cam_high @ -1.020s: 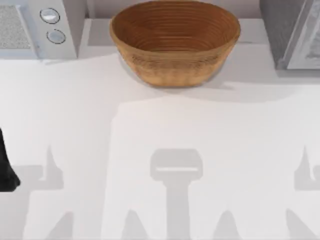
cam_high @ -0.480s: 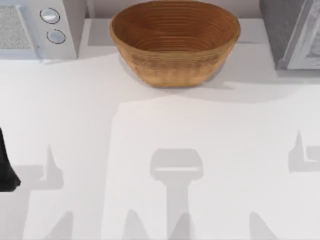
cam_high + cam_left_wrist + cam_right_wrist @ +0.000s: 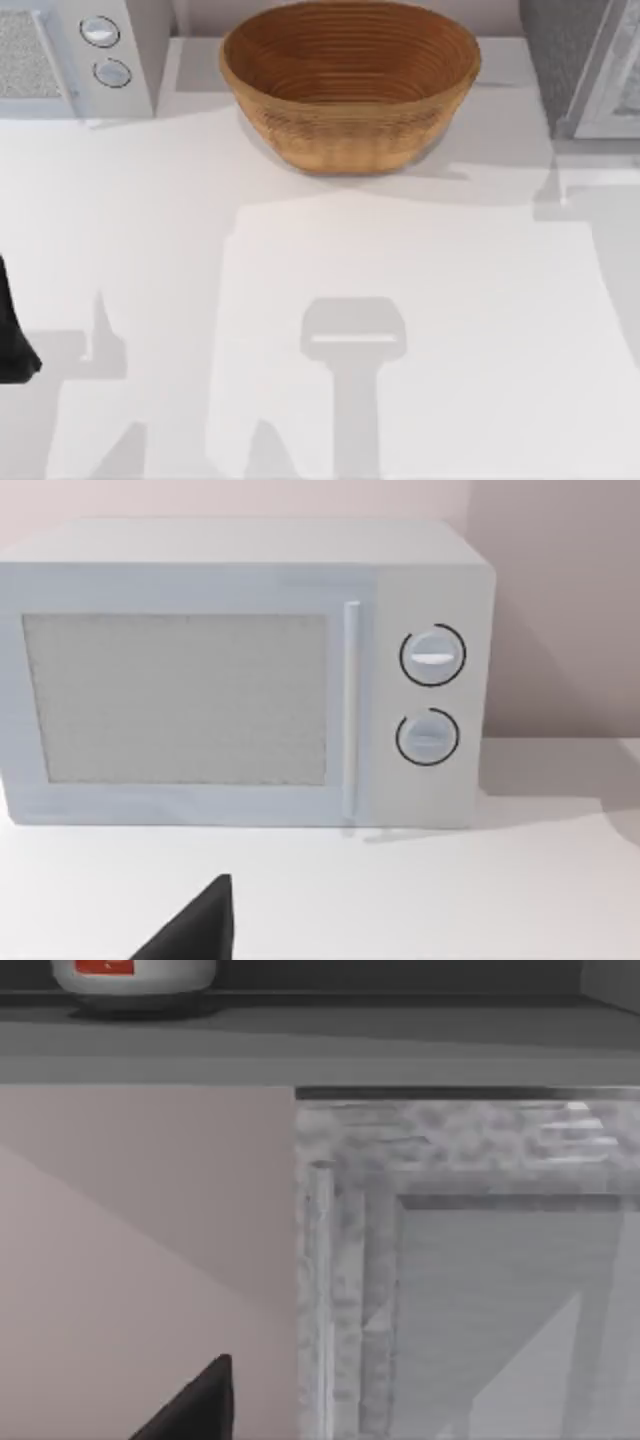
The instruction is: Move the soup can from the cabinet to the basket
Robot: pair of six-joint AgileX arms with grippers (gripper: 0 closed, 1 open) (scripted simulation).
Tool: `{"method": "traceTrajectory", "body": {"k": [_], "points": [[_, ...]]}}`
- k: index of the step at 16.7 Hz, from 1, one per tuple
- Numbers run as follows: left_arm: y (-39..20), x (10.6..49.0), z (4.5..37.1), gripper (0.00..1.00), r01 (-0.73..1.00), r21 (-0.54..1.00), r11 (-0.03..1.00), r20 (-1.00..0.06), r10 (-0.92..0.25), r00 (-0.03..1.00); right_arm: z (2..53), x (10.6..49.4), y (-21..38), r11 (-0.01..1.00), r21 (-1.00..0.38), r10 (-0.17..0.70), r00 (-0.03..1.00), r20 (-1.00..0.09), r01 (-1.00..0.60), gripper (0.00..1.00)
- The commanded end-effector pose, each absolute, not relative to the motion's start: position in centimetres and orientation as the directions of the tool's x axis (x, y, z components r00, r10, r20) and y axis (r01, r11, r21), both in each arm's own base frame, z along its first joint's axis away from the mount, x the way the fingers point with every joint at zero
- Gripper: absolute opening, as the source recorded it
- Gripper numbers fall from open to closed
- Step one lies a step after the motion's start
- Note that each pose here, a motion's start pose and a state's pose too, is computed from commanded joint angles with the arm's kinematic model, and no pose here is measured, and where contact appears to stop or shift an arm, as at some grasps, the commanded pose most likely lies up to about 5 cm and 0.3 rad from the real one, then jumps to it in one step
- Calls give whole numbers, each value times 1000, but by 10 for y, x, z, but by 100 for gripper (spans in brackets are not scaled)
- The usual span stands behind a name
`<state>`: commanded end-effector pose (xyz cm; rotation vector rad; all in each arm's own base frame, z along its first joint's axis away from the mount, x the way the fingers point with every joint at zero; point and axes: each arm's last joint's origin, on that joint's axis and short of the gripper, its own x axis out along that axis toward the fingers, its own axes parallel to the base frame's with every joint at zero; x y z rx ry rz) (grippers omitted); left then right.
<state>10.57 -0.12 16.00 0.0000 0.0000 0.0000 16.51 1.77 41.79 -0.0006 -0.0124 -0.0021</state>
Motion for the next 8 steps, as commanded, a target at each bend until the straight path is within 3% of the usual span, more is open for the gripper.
{"method": "traceTrajectory", "body": {"k": [4,8], "points": [[-1,106,160,100,0,0,1000,0,0,1000,483,202,30,1000,6,-1,999,47,1,100],[-1,106,160,100,0,0,1000,0,0,1000,508,240,42,1000,4,0,1000,24,0,100]]}}
